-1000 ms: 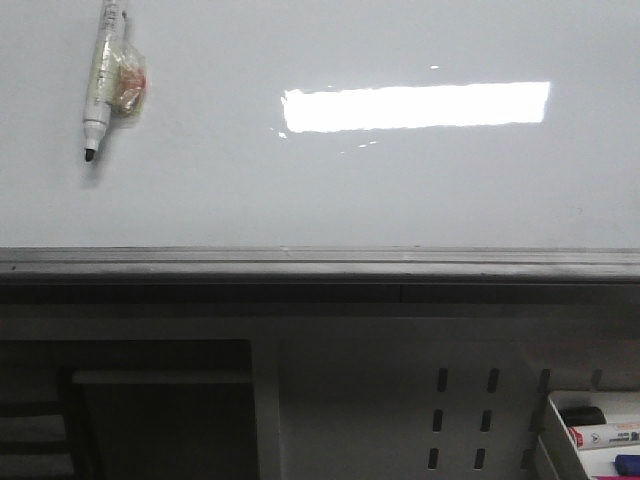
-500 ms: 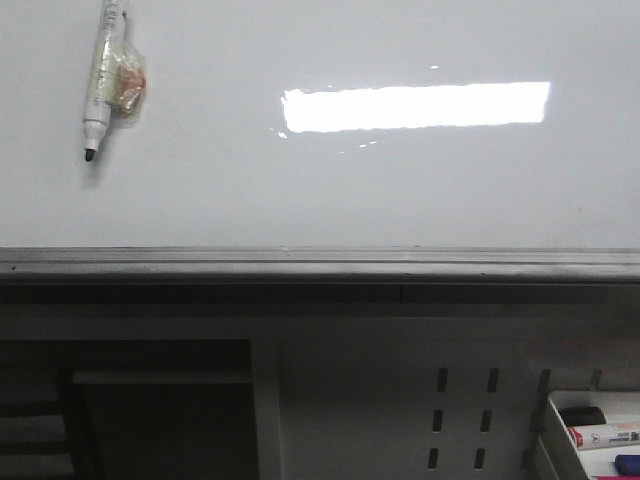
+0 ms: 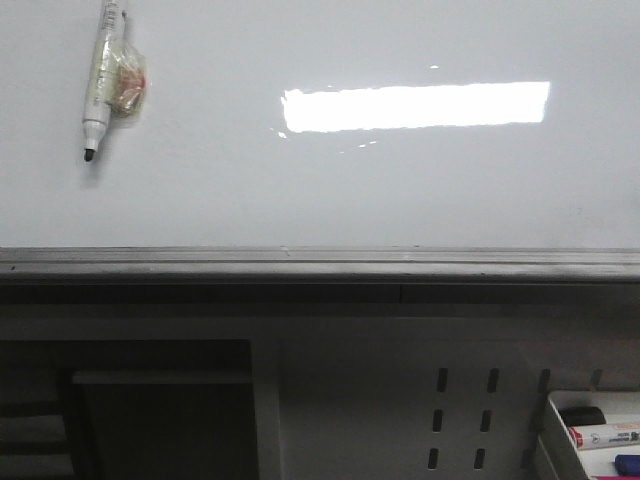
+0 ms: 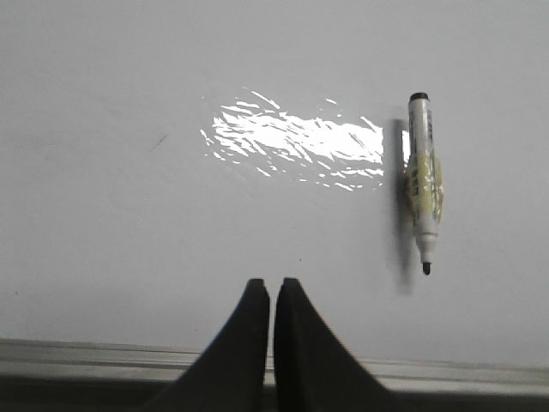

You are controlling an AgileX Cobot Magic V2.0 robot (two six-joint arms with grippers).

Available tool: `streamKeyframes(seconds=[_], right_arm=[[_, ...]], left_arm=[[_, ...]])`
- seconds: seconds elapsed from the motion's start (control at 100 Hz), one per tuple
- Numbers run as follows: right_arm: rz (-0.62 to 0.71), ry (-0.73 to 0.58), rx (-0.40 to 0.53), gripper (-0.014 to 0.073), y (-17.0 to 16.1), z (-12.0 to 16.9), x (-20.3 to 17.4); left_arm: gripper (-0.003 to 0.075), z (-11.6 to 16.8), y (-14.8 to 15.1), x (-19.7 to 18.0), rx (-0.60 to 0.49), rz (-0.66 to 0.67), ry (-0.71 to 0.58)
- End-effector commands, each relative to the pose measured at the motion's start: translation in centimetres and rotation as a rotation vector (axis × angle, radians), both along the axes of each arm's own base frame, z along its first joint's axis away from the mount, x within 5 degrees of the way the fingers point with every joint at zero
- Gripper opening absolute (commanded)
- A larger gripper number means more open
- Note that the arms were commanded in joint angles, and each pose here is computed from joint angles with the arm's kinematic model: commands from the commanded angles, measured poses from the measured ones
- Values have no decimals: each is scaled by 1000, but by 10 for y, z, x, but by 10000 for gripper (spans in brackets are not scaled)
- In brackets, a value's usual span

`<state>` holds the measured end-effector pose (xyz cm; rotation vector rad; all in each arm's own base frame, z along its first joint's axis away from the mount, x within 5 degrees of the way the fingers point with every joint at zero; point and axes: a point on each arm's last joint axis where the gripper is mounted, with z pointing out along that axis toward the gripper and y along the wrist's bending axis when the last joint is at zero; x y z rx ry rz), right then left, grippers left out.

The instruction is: Write number 4 on whiteboard

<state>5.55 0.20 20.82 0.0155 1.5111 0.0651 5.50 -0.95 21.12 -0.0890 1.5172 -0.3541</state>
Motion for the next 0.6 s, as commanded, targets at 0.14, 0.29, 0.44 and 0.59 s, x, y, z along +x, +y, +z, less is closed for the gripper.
streamKeyframes(seconds=[0.14, 0.29, 0.44, 0.59], right_arm=[[-18, -88, 415, -66, -5, 4, -1], [99, 26, 400, -62, 7, 20, -4], [190, 167, 293, -62, 18, 48, -1], [260, 326, 186, -62, 25, 78, 18]], left_arm=[[-20, 8, 8, -2, -402, 30, -78], [-20, 31, 1, -8, -373, -49, -60], [-20, 69, -7, -11, -146, -112, 6], [-20, 99, -15, 3, 19, -166, 140]])
